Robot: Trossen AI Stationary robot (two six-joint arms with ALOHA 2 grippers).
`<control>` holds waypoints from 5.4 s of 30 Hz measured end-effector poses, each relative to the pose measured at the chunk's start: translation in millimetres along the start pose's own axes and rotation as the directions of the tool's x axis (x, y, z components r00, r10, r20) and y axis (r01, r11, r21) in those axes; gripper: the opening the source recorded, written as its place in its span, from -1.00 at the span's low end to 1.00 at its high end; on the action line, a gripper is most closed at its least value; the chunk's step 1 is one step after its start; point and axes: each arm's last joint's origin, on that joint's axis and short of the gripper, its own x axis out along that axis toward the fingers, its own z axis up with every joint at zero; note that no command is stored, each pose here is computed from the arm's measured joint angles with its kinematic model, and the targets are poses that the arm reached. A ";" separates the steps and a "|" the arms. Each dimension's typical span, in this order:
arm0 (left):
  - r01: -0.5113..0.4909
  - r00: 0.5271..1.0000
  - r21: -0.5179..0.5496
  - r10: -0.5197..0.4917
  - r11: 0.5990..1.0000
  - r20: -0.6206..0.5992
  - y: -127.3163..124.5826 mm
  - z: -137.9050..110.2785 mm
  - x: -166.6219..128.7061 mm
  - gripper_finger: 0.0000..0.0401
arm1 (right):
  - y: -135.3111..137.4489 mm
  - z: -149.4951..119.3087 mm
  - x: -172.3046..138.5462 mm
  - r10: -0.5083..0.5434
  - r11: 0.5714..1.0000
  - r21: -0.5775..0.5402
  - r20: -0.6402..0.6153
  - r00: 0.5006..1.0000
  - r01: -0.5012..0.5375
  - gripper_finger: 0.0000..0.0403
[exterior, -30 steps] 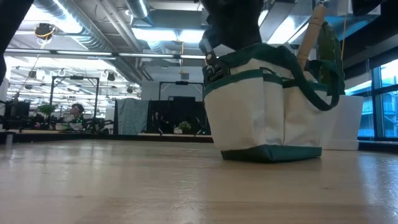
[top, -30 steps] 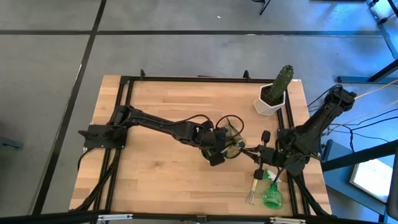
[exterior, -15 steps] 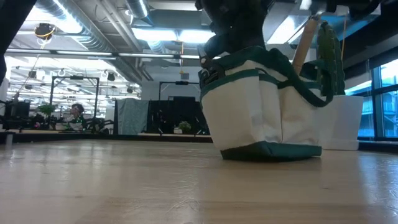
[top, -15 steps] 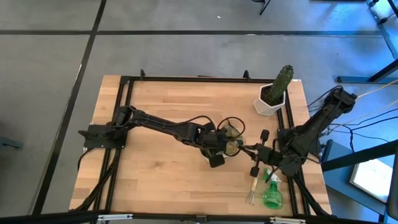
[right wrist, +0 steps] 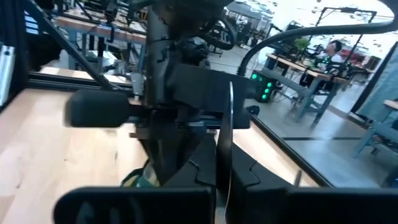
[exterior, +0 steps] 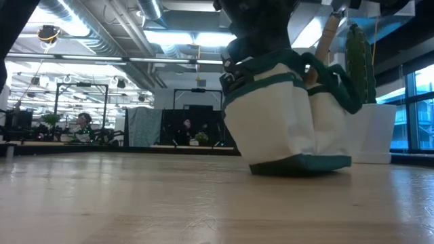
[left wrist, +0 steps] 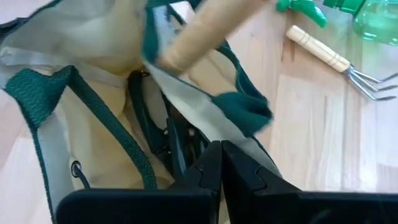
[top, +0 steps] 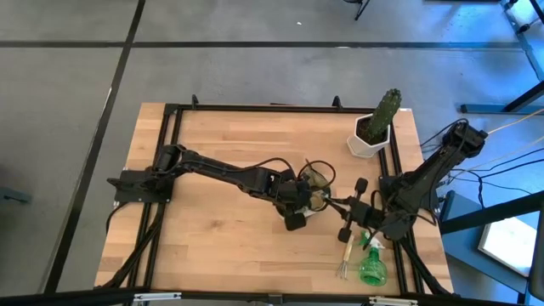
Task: Pick & Place Garden tools in Gardening bag
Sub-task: Put the brown trowel into the green gardening bag
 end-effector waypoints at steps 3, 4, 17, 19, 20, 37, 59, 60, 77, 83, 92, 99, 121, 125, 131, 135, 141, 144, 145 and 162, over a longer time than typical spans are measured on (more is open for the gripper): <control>0.012 1.000 0.007 -0.012 1.000 -0.005 -0.5 -0.2 0.0 -0.99 | -0.6 -0.9 1.4 -0.002 1.000 0.000 -0.005 1.000 0.002 -0.99; 0.012 1.000 0.008 -0.012 1.000 -0.005 -0.7 -0.3 0.0 -0.99 | -0.5 -1.3 2.1 0.010 1.000 0.001 -0.008 1.000 -0.010 -0.99; 0.008 1.000 0.018 -0.008 1.000 -0.003 -0.6 -0.2 0.0 -0.99 | 15.5 -20.9 9.7 0.038 0.999 -0.022 -0.055 0.998 -0.039 -0.99; 0.007 1.000 0.018 -0.007 1.000 -0.002 -0.5 -0.2 0.0 -0.99 | 16.4 -22.1 10.1 0.037 0.999 -0.010 -0.057 0.998 -0.038 -0.99; 0.007 1.000 0.018 -0.007 1.000 -0.002 -0.5 -0.2 0.0 -0.99 | 16.4 -22.2 10.1 0.037 0.999 -0.002 -0.058 0.998 -0.037 -0.99; 0.005 1.000 0.028 -0.005 1.000 -0.001 -2.0 -0.8 -0.3 -0.99 | 10.5 -20.5 18.7 0.009 0.973 0.227 -0.220 0.975 0.042 -0.99; -0.063 0.997 0.053 0.060 0.997 0.055 -15.5 -4.7 -2.8 -1.00 | 6.1 -21.7 23.4 -0.044 0.919 0.349 -0.372 0.927 0.184 -1.00; -0.064 0.997 0.053 0.061 0.997 0.056 -15.5 -4.7 -2.8 -0.99 | 6.4 -21.5 23.0 -0.043 0.929 0.326 -0.370 0.928 0.173 -1.00; -0.064 0.997 0.054 0.061 0.996 0.055 -15.5 -4.8 -2.8 -0.99 | 8.0 -21.3 22.7 -0.016 0.996 0.072 -0.380 0.925 0.046 -1.00; -0.064 0.997 0.054 0.061 0.996 0.055 -15.5 -4.8 -2.8 -0.99 | 7.0 -20.6 22.9 -0.050 0.969 0.211 -0.356 0.933 0.132 -0.99; -0.063 0.997 0.063 0.060 0.996 0.054 -16.0 -5.0 -2.9 -0.99 | 6.7 -21.6 22.6 -0.040 0.967 0.220 -0.371 0.928 0.130 -0.99; -0.062 0.997 0.063 0.059 0.996 0.054 -16.3 -5.1 -2.9 -0.99 | 5.3 -24.4 21.4 -0.031 0.976 0.186 -0.402 0.915 0.115 -0.79; -0.049 0.998 0.065 0.046 0.997 0.049 -19.2 -6.5 -3.4 -0.99 | 2.2 -22.8 21.1 -0.096 0.984 0.107 -0.355 0.930 0.142 0.05; -0.049 0.998 0.065 0.046 0.997 0.049 -19.3 -6.6 -3.4 -0.99 | -1.4 -18.1 19.4 -0.086 0.984 0.117 -0.349 0.933 0.135 -0.21; -0.031 0.999 0.070 0.028 0.997 0.042 -21.1 -7.4 -3.6 -0.99 | -6.5 -11.9 16.9 -0.062 0.988 0.110 -0.347 0.936 0.106 -0.71; -0.029 0.999 0.071 0.026 0.997 0.040 -21.2 -7.4 -3.6 -0.99 | -5.7 -12.7 16.5 -0.028 0.995 0.076 -0.373 0.927 0.060 -0.95; -0.029 0.999 0.069 0.026 0.997 0.041 -21.2 -7.4 -3.6 -0.99 | -6.5 -13.9 16.1 -0.026 1.000 -0.018 -0.386 0.922 0.021 -0.98; -0.028 0.999 0.065 0.026 0.998 0.041 -21.2 -7.3 -3.7 -0.99 | -6.3 -13.5 16.3 -0.025 1.000 -0.022 -0.384 0.923 0.018 -0.99; -0.029 0.999 0.065 0.026 0.997 0.041 -21.2 -7.4 -3.7 -0.99 | -6.4 -13.4 16.3 -0.030 1.000 -0.020 -0.380 0.925 0.024 -0.99; -0.028 0.999 0.065 0.026 0.997 0.040 -21.3 -7.5 -3.7 -0.99 | -2.0 -31.7 15.8 -0.138 0.965 0.177 -0.290 0.947 0.195 -1.00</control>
